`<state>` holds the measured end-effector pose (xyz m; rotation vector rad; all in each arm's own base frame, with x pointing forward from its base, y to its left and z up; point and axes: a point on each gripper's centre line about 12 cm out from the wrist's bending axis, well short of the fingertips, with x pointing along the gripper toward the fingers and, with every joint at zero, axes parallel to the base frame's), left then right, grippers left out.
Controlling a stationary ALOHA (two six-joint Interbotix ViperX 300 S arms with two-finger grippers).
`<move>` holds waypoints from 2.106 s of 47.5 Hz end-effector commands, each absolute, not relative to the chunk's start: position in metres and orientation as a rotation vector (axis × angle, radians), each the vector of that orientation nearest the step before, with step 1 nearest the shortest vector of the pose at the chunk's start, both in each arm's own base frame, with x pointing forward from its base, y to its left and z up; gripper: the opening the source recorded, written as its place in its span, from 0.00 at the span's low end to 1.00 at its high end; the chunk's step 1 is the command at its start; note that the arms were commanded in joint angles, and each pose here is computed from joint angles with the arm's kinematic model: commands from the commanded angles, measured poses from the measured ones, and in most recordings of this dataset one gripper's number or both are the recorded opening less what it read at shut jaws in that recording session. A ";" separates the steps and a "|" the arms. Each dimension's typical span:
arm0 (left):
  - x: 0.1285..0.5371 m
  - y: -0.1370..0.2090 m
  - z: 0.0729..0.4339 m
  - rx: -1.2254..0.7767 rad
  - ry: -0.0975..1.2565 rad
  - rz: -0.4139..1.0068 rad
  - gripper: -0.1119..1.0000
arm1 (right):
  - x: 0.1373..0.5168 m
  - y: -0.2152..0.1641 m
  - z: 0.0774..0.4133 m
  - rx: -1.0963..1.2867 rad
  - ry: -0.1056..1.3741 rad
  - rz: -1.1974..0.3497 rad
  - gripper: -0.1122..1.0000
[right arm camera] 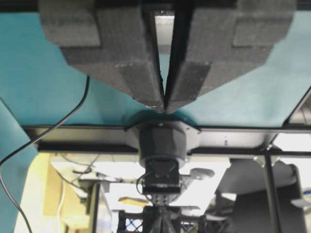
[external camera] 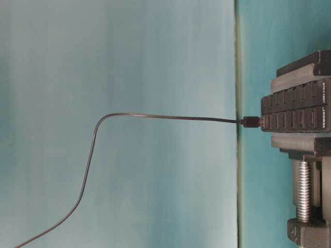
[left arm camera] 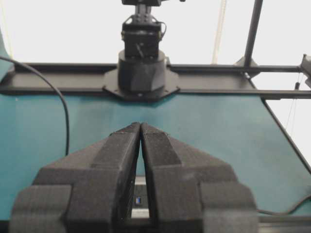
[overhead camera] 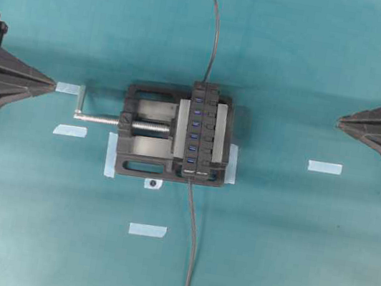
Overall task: Insert the USB into the center port of the fixed hub
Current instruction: 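Raise the right arm and swing it toward the clamped hub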
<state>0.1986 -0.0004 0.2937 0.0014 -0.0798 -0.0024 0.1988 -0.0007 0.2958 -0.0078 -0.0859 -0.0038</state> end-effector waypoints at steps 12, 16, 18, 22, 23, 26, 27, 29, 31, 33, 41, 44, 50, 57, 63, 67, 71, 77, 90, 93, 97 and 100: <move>0.190 -0.002 0.302 -0.028 -0.090 -0.015 0.10 | 0.195 -0.005 0.270 0.197 0.016 -0.036 0.11; 0.191 -0.002 0.301 -0.028 -0.058 -0.014 0.10 | 0.195 -0.006 0.267 0.207 0.055 -0.042 0.10; 0.191 -0.002 0.300 -0.028 -0.046 -0.014 0.10 | 0.195 -0.007 0.267 0.208 0.074 -0.048 0.09; 0.192 -0.002 0.300 -0.028 -0.030 -0.013 0.10 | 0.196 -0.010 0.266 0.210 0.119 -0.066 0.09; 0.193 -0.002 0.299 -0.028 -0.024 -0.013 0.10 | 0.196 -0.010 0.265 0.211 0.137 -0.070 0.09; 0.193 -0.002 0.299 -0.028 -0.015 -0.013 0.10 | 0.197 -0.013 0.265 0.209 0.180 -0.084 0.09; 0.193 -0.002 0.298 -0.028 -0.012 -0.013 0.10 | 0.197 -0.014 0.264 0.208 0.199 -0.090 0.09; 0.194 -0.002 0.297 -0.029 0.008 -0.013 0.10 | 0.198 -0.016 0.264 0.203 0.231 -0.103 0.09; 0.195 -0.002 0.296 -0.032 0.029 -0.012 0.10 | 0.198 -0.019 0.265 0.197 0.267 -0.116 0.09; 0.196 -0.003 0.296 -0.037 0.048 -0.013 0.10 | 0.198 -0.021 0.265 0.189 0.292 -0.128 0.09; 0.200 -0.002 0.292 -0.044 0.112 -0.010 0.10 | 0.198 -0.030 0.268 0.155 0.348 -0.172 0.09; 0.202 -0.003 0.289 -0.045 0.129 -0.011 0.10 | 0.199 -0.035 0.268 0.157 0.370 -0.192 0.09; 0.203 -0.002 0.288 -0.045 0.138 -0.009 0.10 | 0.202 -0.038 0.266 0.159 0.429 -0.210 0.09; 0.203 -0.002 0.289 -0.045 0.140 -0.009 0.10 | 0.209 -0.041 0.268 0.155 0.494 -0.219 0.09; 0.203 -0.002 0.289 -0.047 0.146 -0.009 0.10 | 0.220 -0.045 0.268 0.128 0.553 -0.224 0.09; 0.203 -0.002 0.289 -0.050 0.148 -0.008 0.10 | 0.228 -0.047 0.268 0.120 0.582 -0.226 0.09; 0.202 -0.002 0.288 -0.051 0.154 -0.008 0.10 | 0.237 -0.049 0.269 0.114 0.601 -0.226 0.09; 0.203 -0.002 0.284 -0.052 0.177 -0.007 0.10 | 0.248 -0.052 0.263 0.081 0.636 -0.224 0.09; 0.202 -0.002 0.287 -0.053 0.171 -0.008 0.10 | 0.263 -0.059 0.253 0.041 0.655 -0.225 0.09; 0.203 -0.002 0.287 -0.052 0.172 -0.007 0.10 | 0.267 -0.062 0.251 0.038 0.657 -0.228 0.09; 0.203 -0.002 0.288 -0.053 0.169 -0.008 0.10 | 0.271 -0.064 0.246 0.028 0.678 -0.231 0.09; 0.204 -0.002 0.287 -0.052 0.174 -0.007 0.10 | 0.275 -0.066 0.241 0.006 0.697 -0.227 0.09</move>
